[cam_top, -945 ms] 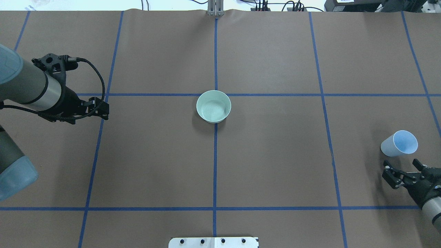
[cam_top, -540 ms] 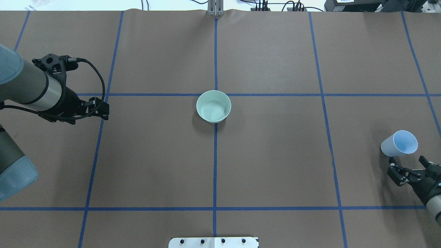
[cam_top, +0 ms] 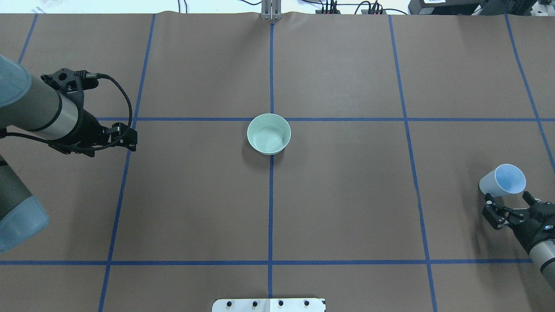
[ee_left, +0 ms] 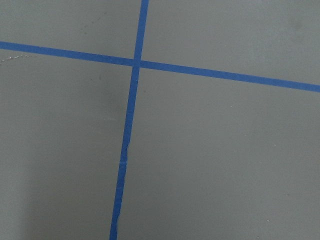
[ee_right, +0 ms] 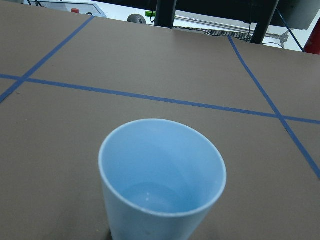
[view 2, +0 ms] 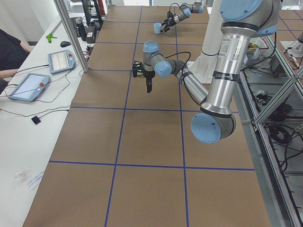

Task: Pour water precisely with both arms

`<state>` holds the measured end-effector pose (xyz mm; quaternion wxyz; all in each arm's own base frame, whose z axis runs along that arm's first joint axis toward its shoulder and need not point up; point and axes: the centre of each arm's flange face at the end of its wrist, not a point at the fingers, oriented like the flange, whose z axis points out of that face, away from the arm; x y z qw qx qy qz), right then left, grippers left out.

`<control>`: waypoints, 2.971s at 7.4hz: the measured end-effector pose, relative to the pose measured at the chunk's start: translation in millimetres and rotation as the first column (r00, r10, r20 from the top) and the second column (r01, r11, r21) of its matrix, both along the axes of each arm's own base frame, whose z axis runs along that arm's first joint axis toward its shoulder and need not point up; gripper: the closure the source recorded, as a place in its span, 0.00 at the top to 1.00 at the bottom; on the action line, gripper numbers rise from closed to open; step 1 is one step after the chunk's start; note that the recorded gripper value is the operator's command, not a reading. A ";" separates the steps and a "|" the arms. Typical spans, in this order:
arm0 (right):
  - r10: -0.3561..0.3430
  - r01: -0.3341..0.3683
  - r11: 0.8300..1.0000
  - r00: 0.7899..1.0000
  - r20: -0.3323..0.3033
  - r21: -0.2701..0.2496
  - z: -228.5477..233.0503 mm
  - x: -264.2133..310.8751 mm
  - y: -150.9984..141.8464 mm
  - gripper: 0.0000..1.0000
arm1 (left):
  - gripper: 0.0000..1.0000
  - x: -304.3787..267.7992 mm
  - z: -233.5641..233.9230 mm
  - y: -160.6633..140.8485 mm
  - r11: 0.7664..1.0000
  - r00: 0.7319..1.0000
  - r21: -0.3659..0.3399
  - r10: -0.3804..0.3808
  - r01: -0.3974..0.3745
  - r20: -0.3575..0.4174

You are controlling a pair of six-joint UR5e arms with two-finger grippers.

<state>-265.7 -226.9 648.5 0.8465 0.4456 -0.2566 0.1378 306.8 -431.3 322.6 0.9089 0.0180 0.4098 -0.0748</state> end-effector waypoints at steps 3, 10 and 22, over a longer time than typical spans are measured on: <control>0.014 -0.014 1.000 1.000 -0.019 0.016 -9.2 -4.8 -14.0 0.99 | 1.00 1.4 0.6 0.5 1.000 1.000 -0.003 0.001 -0.001 0.001; 0.043 -0.041 0.999 0.998 -0.051 0.033 -16.8 -5.2 -34.9 1.00 | 1.00 2.4 2.4 0.1 1.000 1.000 -0.007 0.001 -0.001 0.005; -0.034 0.031 0.999 0.997 0.063 0.043 -27.3 13.4 -67.1 0.00 | 1.00 2.2 -0.8 0.8 1.000 1.000 -0.004 0.000 0.000 -0.001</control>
